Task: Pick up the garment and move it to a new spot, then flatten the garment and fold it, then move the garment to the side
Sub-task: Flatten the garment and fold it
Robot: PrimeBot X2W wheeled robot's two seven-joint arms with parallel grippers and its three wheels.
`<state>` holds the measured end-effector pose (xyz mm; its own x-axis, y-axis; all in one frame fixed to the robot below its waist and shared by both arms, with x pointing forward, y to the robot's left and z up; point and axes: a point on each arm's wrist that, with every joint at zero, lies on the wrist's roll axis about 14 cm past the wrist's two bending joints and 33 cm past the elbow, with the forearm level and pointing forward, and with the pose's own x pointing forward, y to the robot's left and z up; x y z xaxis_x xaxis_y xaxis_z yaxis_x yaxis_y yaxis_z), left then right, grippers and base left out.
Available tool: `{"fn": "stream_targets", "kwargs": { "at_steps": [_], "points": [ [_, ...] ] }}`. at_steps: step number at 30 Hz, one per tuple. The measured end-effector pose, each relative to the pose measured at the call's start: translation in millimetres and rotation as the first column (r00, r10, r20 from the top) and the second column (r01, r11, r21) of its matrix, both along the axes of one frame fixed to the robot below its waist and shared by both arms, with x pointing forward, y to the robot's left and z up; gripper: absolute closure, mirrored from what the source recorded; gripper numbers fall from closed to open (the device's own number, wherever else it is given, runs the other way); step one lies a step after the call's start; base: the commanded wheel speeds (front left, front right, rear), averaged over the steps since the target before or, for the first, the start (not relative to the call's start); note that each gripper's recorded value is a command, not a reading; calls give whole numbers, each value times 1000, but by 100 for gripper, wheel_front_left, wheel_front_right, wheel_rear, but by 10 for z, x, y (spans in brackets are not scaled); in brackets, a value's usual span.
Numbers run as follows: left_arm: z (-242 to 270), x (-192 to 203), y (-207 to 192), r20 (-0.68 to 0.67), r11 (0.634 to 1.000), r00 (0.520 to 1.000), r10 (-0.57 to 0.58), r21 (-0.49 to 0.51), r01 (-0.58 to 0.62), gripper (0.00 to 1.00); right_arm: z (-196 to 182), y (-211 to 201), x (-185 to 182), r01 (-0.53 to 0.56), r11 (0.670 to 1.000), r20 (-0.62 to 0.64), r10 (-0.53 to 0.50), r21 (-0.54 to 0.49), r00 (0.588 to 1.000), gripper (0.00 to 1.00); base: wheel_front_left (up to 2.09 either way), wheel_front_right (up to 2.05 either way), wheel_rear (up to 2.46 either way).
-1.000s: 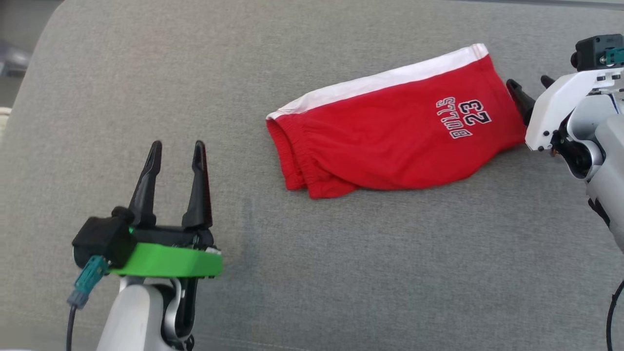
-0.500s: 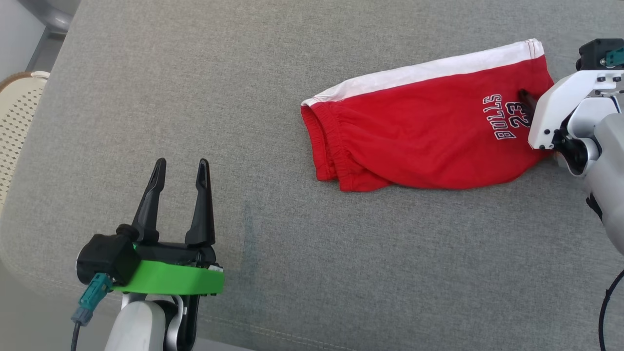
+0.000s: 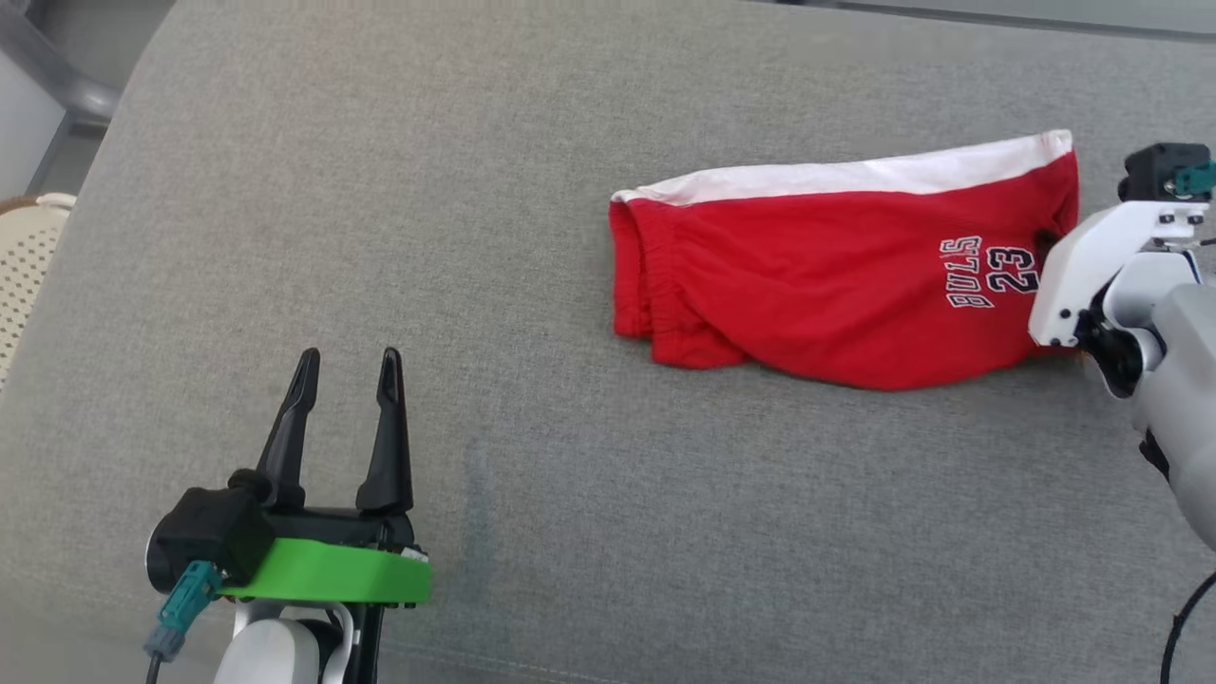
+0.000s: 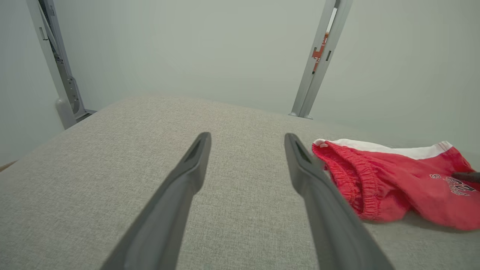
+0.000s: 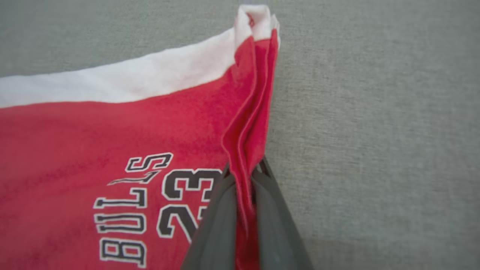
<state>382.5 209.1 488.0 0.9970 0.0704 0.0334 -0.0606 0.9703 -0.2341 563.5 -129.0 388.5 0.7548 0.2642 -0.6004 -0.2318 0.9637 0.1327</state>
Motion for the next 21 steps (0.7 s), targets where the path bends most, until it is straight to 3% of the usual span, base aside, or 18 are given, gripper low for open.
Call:
{"fn": "stream_targets", "kwargs": {
  "at_steps": [9, 13, 16, 21],
  "points": [
    [81, 7, -225, 32, 997, 997, -69, -15, 69, 0, 450, -954, -103, 165, 981, 107, -154, -101, 982, 100, 0, 0, 0],
    [116, 33, -357, 45, 994, 993, -109, -22, 110, 0, 763, -1156, -70, 205, 972, 160, -185, -118, 970, 100, 0, 0, 0],
    [130, 49, -440, 52, 990, 990, -134, -27, 136, 0, 923, -1106, -24, 205, 973, 174, -185, -106, 967, 100, 0, 0, 0],
    [77, 49, -460, 36, 989, 990, -140, -37, 141, 0, 1035, -352, 150, 84, 996, 163, -77, -38, 984, 100, 0, 0, 0]
  ]
}}
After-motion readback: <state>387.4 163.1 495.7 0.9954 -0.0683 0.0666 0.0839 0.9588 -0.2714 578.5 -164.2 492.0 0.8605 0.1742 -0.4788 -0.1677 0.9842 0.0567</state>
